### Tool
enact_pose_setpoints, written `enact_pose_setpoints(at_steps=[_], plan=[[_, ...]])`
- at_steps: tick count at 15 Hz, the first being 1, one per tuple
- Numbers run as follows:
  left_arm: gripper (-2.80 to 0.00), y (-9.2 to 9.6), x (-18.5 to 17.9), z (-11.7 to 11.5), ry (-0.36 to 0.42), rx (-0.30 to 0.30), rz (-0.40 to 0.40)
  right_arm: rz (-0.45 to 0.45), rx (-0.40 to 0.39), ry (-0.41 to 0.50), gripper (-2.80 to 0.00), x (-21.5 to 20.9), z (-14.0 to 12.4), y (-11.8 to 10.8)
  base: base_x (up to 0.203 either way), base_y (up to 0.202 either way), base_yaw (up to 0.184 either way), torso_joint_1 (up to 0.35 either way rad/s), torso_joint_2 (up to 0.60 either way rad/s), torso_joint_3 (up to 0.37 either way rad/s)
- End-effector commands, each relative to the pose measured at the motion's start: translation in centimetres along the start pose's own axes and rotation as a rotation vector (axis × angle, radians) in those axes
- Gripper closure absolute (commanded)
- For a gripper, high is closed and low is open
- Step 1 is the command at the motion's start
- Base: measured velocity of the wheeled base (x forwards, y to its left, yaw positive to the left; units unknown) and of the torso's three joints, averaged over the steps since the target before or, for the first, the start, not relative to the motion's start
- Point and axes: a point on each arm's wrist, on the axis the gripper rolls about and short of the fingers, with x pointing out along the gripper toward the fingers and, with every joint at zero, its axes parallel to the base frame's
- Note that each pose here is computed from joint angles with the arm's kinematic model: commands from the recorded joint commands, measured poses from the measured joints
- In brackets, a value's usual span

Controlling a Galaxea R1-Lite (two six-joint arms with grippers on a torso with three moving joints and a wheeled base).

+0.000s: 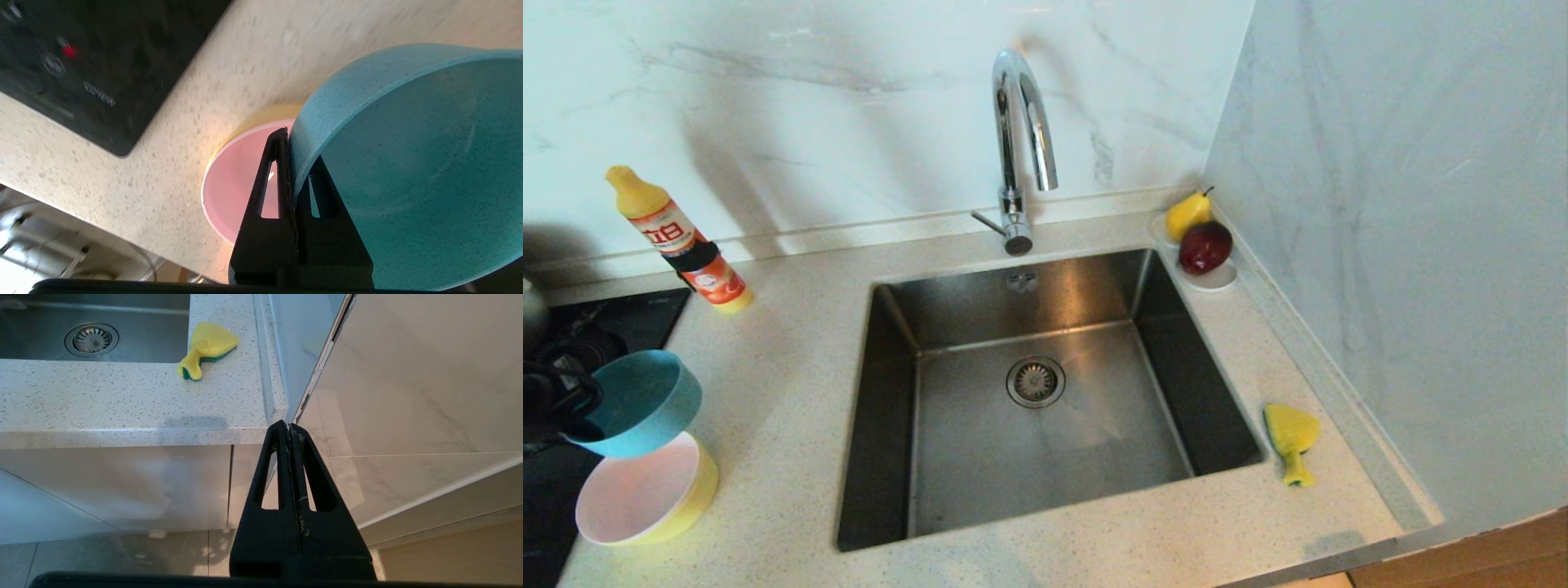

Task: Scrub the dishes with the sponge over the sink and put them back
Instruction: Place the bowl on the bowl

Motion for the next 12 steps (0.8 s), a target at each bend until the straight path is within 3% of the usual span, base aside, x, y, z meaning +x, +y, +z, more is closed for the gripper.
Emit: enact_pose_setpoints(at_steps=[1, 6, 12], plan=[[0.00, 0.24, 0.76, -0.88, 0.040, 0.002, 0.009, 0.001, -0.002, -0.002, 0.00, -0.01, 0.00, 0.00, 0.000, 0.000, 0.000, 0.000, 0.00, 0.000], [0.00, 0.09, 1.30, -1.20, 0.056, 0.008, 0.009, 0.001, -0.001, -0.001, 0.00, 0.00, 0.00, 0.00, 0.000, 0.000, 0.000, 0.000, 0.00, 0.000], [0.00, 0.06, 0.57, -1.33, 0.017, 0.013, -0.005, 0.001, -0.001, -0.002, 0.00, -0.01, 0.00, 0.00, 0.000, 0.000, 0.000, 0.000, 0.00, 0.000]])
